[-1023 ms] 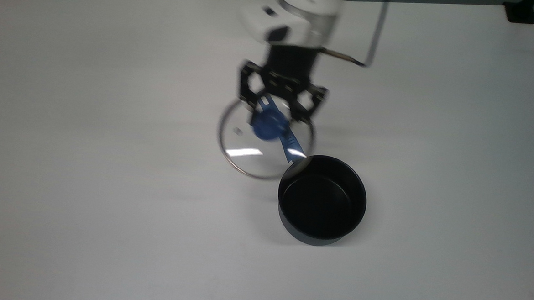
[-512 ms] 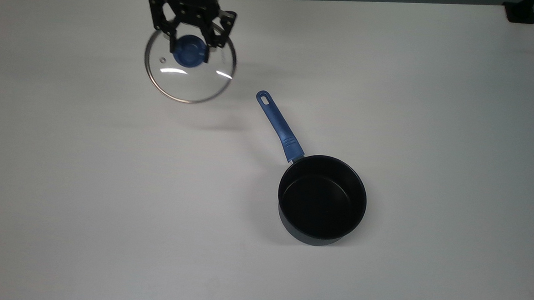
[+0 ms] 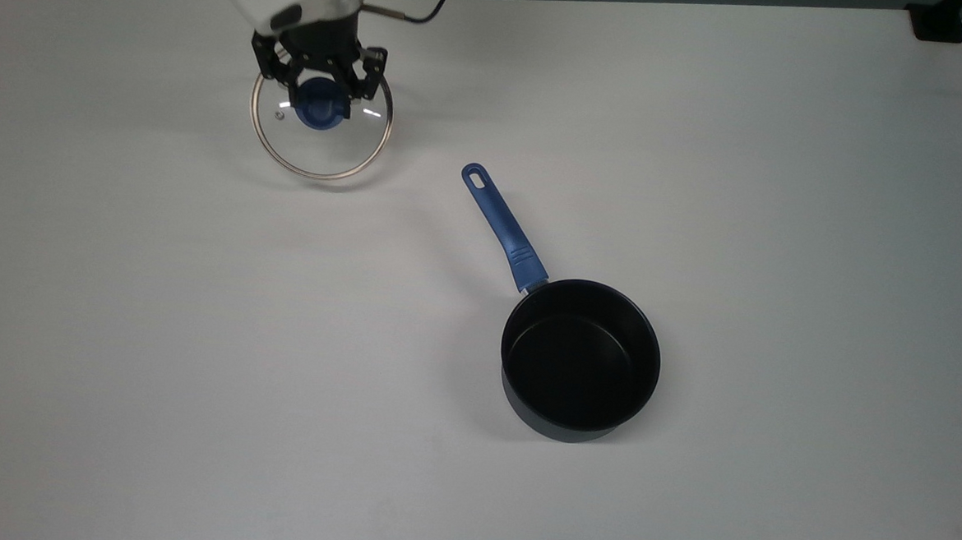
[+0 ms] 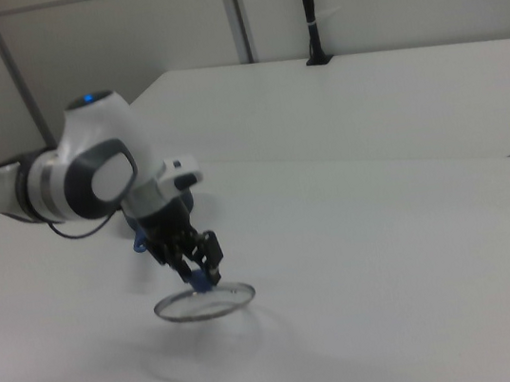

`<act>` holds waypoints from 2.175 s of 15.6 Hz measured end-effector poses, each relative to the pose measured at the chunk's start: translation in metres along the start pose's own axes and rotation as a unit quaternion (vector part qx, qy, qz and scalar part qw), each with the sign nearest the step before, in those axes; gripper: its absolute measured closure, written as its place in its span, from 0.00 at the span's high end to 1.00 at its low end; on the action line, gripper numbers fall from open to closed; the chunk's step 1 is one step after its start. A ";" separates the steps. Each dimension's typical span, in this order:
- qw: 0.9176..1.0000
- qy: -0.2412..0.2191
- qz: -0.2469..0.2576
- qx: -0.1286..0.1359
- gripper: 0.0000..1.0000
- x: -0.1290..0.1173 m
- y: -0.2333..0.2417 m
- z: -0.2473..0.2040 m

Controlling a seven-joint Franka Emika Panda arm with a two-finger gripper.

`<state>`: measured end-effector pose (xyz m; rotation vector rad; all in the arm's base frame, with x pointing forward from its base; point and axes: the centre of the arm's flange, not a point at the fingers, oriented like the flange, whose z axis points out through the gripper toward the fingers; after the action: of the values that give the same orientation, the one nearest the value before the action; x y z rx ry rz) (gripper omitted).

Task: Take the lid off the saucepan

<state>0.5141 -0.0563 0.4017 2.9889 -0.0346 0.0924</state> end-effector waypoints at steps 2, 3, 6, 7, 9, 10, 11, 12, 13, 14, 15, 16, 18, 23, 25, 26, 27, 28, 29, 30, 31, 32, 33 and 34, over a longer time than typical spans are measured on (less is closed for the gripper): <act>1.000 -0.011 -0.005 0.006 0.62 0.000 -0.006 0.020; 1.000 -0.016 -0.008 0.008 0.62 0.000 -0.008 0.028; 1.000 -0.025 -0.011 0.012 0.62 0.001 -0.011 0.040; 1.000 -0.026 -0.011 0.012 0.62 0.001 -0.012 0.042; 1.000 -0.026 -0.010 0.012 0.68 0.002 -0.011 0.042; 1.000 -0.026 -0.008 0.012 0.77 0.002 -0.010 0.040; 0.999 -0.031 -0.005 0.011 0.87 0.003 -0.008 0.037; 0.999 -0.039 -0.002 0.010 0.97 0.005 -0.005 0.031; 0.999 -0.045 0.002 0.008 1.00 0.009 -0.003 0.022; 0.999 -0.049 0.009 0.009 1.00 0.014 0.000 0.008; 0.998 -0.053 0.020 0.014 1.00 0.020 0.003 -0.009; 0.998 -0.057 0.032 0.022 1.00 0.026 0.007 -0.031; 0.996 -0.058 0.055 0.043 1.00 0.039 0.013 -0.091; 0.988 -0.030 0.120 0.090 1.00 0.041 0.015 -0.211; 0.987 -0.019 0.130 0.093 1.00 0.038 0.007 -0.226; 0.987 -0.018 0.127 0.095 1.00 0.037 0.001 -0.229; 0.988 -0.019 0.120 0.098 1.00 0.037 -0.005 -0.229; 0.988 -0.016 0.117 0.098 1.00 0.039 -0.006 -0.227; 0.989 -0.008 0.110 0.095 1.00 0.043 -0.006 -0.226; 0.991 0.005 0.095 0.089 1.00 0.048 -0.004 -0.224; 0.993 0.018 0.079 0.082 1.00 0.052 -0.003 -0.223; 0.994 0.029 0.067 0.078 1.00 0.056 -0.003 -0.222; 0.995 0.035 0.060 0.075 1.00 0.059 -0.002 -0.221; 0.995 0.036 0.053 0.075 1.00 0.059 -0.002 -0.221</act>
<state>0.5603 -0.0217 0.6228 3.1293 -0.1870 0.2259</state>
